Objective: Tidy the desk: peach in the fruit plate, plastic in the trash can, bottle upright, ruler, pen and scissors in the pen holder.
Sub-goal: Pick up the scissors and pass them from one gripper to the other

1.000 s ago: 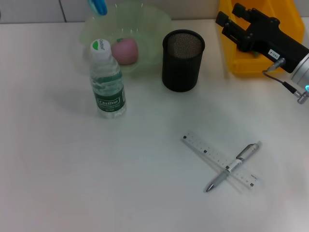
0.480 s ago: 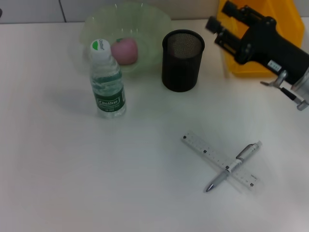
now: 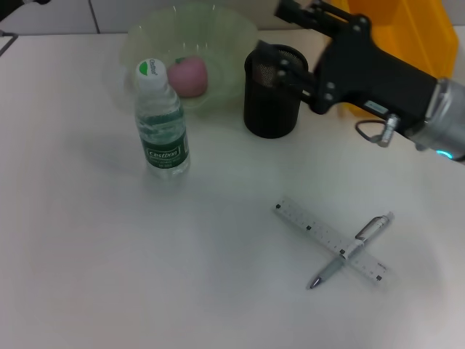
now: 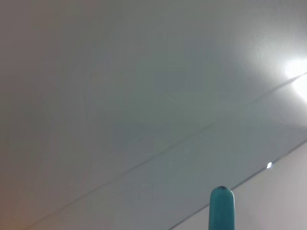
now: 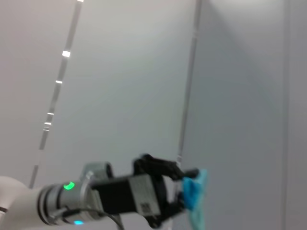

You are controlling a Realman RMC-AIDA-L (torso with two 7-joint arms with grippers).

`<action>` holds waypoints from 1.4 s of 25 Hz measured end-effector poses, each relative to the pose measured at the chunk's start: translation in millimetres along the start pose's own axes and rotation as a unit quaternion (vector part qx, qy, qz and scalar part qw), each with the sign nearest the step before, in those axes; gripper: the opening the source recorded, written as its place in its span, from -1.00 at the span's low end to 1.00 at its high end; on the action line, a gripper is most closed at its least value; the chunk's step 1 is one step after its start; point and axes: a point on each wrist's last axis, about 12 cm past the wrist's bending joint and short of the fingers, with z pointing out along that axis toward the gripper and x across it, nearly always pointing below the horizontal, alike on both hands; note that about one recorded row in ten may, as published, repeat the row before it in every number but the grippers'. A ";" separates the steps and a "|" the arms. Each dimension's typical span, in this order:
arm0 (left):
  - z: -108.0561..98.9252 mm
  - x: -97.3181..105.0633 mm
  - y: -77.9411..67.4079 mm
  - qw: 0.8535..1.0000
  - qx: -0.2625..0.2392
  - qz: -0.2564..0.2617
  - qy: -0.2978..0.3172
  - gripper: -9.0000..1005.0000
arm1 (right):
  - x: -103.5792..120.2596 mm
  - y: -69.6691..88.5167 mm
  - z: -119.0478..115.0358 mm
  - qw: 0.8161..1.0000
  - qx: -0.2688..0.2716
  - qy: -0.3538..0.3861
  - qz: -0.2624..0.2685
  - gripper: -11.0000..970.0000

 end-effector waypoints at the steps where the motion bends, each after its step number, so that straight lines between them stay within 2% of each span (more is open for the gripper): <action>1: 0.0 0.0 0.0 1.000 0.000 0.000 0.000 -0.56 | -1.0 -0.4 4.9 1.000 -0.008 -0.003 -0.005 0.15; 3: -2.3 4.6 4.7 0.999 0.009 -0.022 -0.022 -0.56 | -2.5 -1.5 15.6 1.000 -0.021 -0.008 -0.007 0.15; 6: -3.0 5.7 5.7 0.999 0.010 -0.025 -0.026 -0.56 | -6.8 -5.7 33.5 0.999 -0.030 -0.022 -0.006 0.15; 16: 0.2 15.3 12.5 0.998 0.020 -0.044 -0.041 -0.56 | -12.9 -10.9 65.0 0.998 -0.039 -0.041 -0.020 0.15; 23: 4.5 16.5 12.8 0.997 0.032 -0.055 -0.051 -0.56 | -10.4 -10.3 77.1 0.998 -0.039 -0.034 -0.041 0.15; 35: 12.2 20.1 15.6 0.996 0.035 -0.058 -0.049 -0.56 | -9.2 -13.9 87.5 0.999 -0.027 -0.024 -0.040 0.14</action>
